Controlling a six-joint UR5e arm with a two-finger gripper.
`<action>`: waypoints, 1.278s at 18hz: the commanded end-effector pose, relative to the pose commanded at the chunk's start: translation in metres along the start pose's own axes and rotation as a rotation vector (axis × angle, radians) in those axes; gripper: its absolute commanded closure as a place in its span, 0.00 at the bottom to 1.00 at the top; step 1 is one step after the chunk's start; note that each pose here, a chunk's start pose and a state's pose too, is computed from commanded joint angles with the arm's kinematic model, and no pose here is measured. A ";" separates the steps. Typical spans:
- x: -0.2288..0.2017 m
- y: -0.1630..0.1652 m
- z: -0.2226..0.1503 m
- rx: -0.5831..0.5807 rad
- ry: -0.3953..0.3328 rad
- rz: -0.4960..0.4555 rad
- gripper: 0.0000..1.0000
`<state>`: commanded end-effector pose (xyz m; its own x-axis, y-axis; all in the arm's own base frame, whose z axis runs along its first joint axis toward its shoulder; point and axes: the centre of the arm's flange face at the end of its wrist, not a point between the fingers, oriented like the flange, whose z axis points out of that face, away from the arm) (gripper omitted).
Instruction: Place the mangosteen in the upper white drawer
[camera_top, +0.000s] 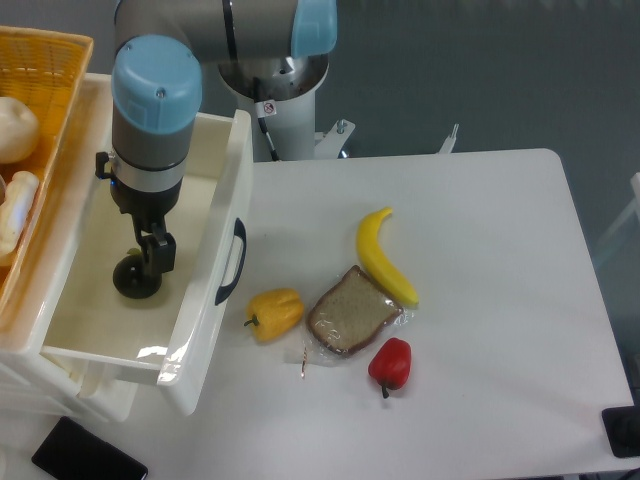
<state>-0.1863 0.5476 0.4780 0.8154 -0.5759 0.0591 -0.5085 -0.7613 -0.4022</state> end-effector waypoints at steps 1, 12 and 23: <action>-0.002 0.002 -0.014 0.055 -0.007 -0.039 0.00; -0.078 0.130 -0.083 0.131 -0.141 -0.350 0.00; -0.170 0.310 -0.048 -0.057 -0.178 -0.511 0.00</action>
<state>-0.4959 0.3954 0.3867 0.9944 -0.0729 0.0765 -0.0455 -0.9488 -0.3127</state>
